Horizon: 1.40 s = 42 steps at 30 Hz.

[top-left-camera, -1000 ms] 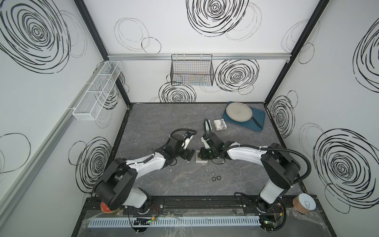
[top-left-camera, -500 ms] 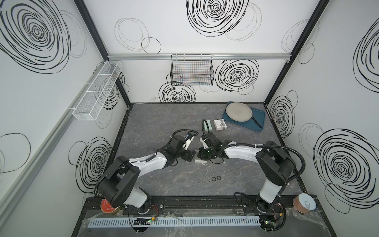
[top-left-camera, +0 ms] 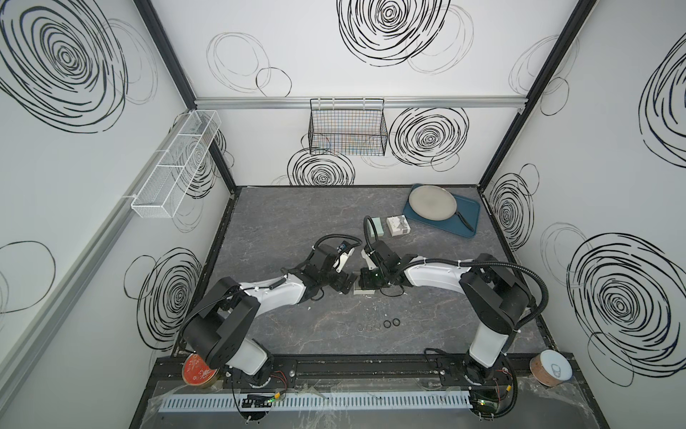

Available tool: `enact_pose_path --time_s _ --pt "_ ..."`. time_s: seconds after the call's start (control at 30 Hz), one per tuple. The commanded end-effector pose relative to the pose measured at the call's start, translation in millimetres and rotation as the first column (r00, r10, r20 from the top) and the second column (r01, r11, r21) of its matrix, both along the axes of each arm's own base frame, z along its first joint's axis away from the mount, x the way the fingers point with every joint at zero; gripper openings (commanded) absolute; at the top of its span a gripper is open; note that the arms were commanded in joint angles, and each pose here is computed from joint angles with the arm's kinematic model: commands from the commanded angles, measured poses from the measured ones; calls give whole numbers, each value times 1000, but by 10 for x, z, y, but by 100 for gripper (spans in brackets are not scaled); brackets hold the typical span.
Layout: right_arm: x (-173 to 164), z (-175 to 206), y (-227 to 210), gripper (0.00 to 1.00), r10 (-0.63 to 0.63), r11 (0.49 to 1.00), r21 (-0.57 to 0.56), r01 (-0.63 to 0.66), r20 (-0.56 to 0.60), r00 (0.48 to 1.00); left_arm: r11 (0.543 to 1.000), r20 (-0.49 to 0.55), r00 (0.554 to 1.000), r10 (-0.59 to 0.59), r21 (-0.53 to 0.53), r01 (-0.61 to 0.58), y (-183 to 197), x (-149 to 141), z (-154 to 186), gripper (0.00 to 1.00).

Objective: Take the rings out of the lift-off lid box
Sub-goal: Take out the ring from the jewelry box.

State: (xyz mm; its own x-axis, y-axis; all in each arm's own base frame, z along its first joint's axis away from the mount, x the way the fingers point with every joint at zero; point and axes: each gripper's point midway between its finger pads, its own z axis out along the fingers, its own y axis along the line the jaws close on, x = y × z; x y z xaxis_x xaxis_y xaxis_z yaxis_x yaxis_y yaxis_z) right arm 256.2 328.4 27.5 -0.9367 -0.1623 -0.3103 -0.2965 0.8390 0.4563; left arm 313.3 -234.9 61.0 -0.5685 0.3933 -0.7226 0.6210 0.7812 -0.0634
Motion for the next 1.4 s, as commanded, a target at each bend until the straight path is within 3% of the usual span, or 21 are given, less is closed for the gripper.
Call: enact_pose_path --time_s 0.0,1.13,1.37 --pt "-5 25 -54 0 16 999 -38 -16 13 1000 999 16 1000 -23 -32 24 -142 84 68 100" --pt "-51 565 -134 0 38 995 84 -54 187 982 999 -63 997 -45 5 46 -247 105 -216 100" --pt "-381 812 -323 0 90 980 155 -127 224 970 999 -45 998 -53 6 53 -239 109 -146 100"
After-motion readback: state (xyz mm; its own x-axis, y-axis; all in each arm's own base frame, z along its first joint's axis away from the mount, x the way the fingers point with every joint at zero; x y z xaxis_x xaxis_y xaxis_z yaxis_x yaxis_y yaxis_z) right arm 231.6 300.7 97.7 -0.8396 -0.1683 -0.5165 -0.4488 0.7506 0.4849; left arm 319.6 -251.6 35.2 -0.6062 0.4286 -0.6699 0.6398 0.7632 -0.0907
